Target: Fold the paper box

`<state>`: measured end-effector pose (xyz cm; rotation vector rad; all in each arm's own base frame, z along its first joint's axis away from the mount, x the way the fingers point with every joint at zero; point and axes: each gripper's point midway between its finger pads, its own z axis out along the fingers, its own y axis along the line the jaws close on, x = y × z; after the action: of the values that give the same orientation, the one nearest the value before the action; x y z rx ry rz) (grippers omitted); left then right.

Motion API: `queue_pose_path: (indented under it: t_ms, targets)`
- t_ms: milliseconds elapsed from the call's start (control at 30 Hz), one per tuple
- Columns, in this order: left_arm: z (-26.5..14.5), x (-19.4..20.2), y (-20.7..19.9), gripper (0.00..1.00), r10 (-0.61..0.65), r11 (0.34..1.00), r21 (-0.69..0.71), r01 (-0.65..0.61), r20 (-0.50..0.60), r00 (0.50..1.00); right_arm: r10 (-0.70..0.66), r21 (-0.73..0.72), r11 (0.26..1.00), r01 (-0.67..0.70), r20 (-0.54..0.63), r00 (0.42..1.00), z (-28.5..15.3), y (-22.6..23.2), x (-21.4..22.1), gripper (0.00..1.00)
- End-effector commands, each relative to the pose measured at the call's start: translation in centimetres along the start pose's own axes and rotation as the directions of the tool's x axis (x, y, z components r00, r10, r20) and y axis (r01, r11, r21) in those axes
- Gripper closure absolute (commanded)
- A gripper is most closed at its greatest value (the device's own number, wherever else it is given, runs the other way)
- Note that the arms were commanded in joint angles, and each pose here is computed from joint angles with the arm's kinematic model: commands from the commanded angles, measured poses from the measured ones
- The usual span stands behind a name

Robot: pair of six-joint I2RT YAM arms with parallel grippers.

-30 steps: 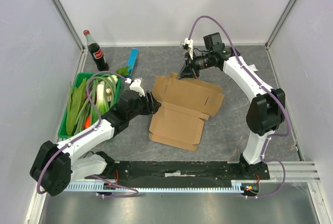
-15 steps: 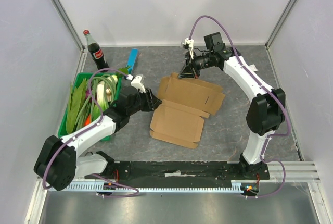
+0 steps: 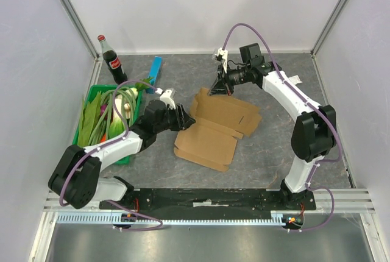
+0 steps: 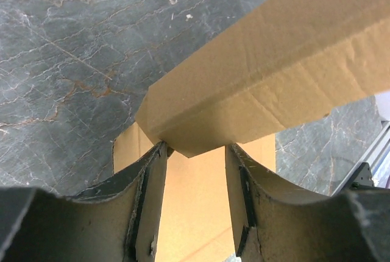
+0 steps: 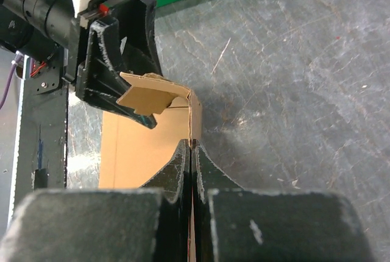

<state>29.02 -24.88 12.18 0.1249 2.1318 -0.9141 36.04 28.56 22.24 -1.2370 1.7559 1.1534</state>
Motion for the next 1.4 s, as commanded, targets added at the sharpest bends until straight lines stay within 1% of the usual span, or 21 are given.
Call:
queue_pose_path:
  t_ms: [0,33,167,300,400,433,500,600,700,733,833,867,900,933,1000,1033,1067,1200,1300,1333,1367]
  targets:
    - [0.7,-2.1,-1.2,0.5,0.004,0.999,0.052,-0.008,0.084,0.996,-0.055,0.018,0.998,0.054,0.018,0.998,-0.1,1.9,-0.8,1.0]
    - [0.3,-2.5,-1.4,0.5,0.011,0.998,0.053,-0.017,0.103,0.995,-0.078,0.113,0.99,0.081,-0.032,0.996,0.1,1.0,-0.3,1.0]
    - [-1.6,-2.1,-1.2,0.43,0.018,0.998,0.055,-0.026,0.144,0.989,-0.13,0.235,0.958,0.163,-0.148,0.98,0.5,-0.4,2.2,1.0]
    - [-3.5,-2.2,-0.5,0.35,0.045,0.998,0.023,-0.051,0.21,0.977,-0.153,0.282,0.938,0.201,-0.184,0.971,0.4,-1.6,2.8,1.0]
    - [-4.0,-2.2,0.5,0.33,0.035,0.999,-0.022,-0.031,0.233,0.972,-0.166,0.27,0.939,0.215,-0.194,0.967,0.7,-1.8,3.1,1.0]
    - [-4.0,-2.5,1.3,0.34,0.029,0.998,-0.069,-0.012,0.245,0.969,-0.169,0.269,0.938,0.22,-0.2,0.965,1.0,-1.8,3.3,1.0]
    - [-3.7,-2.7,1.8,0.35,0.02,0.995,-0.1,0.004,0.241,0.97,-0.174,0.292,0.927,0.237,-0.226,0.959,0.9,-2.4,3.6,1.0]
    - [-2.8,-3.1,2.0,0.34,0.032,0.993,-0.117,-0.005,0.227,0.973,-0.204,0.307,0.909,0.283,-0.264,0.943,1.2,-2.5,3.9,1.0]
    - [-2.0,-4.6,1.5,0.33,0.055,0.993,-0.118,-0.027,0.238,0.97,-0.247,0.329,0.884,0.331,-0.27,0.931,1.6,-2.3,3.7,1.0]
    - [-1.4,-5.0,1.3,0.33,0.053,0.993,-0.112,-0.028,0.231,0.972,-0.283,0.361,0.857,0.368,-0.267,0.921,1.7,-2.3,2.8,1.0]
    - [-0.6,-5.7,1.0,0.36,0.063,0.994,-0.097,-0.041,0.232,0.971,-0.328,0.39,0.811,0.437,-0.316,0.89,2.2,-2.1,3.2,1.0]
    - [-0.4,-5.9,1.1,0.39,0.066,0.994,-0.102,-0.043,0.234,0.97,-0.339,0.397,0.798,0.453,-0.326,0.882,2.4,-2.0,3.3,1.0]
    - [-0.4,-5.9,1.3,0.45,0.07,0.993,-0.11,-0.045,0.233,0.97,-0.363,0.395,0.78,0.486,-0.348,0.864,2.9,-1.5,3.3,1.0]
    - [-0.5,-5.7,1.6,0.48,0.069,0.992,-0.12,-0.041,0.235,0.969,-0.367,0.438,0.738,0.513,-0.377,0.85,2.5,-1.8,3.4,1.0]
    - [-1.3,-6.2,1.1,0.51,0.054,0.995,-0.093,-0.028,0.282,0.958,-0.393,0.455,0.699,0.552,-0.401,0.828,2.9,-1.0,3.4,1.0]
    - [-1.5,-5.3,1.6,0.51,0.043,0.995,-0.095,-0.017,0.273,0.961,-0.414,0.476,0.673,0.566,-0.392,0.822,2.6,-0.6,3.3,1.0]
    - [-2.1,-5.5,1.2,0.51,0.036,0.997,-0.079,-0.014,0.287,0.957,-0.416,0.501,0.649,0.573,-0.397,0.818,2.3,-0.6,3.2,1.0]
    - [-2.6,-4.5,0.8,0.41,0.045,0.999,-0.04,-0.036,0.256,0.966,-0.464,0.537,0.603,0.589,-0.364,0.808,1.5,0.2,1.7,1.0]
    - [-3.0,-4.7,0.8,0.42,0.063,0.997,-0.05,-0.052,0.26,0.964,-0.486,0.54,0.566,0.623,-0.392,0.781,1.1,-0.2,0.7,1.0]
    - [-3.1,-5.0,0.6,0.44,0.068,0.997,-0.051,-0.057,0.267,0.961,-0.484,0.536,0.563,0.629,-0.402,0.777,1.2,-0.4,0.4,1.0]
    - [-3.3,-5.3,0.4,0.48,0.073,0.997,-0.043,-0.063,0.276,0.958,-0.491,0.53,0.553,0.643,-0.416,0.765,1.2,-0.6,0.3,1.0]
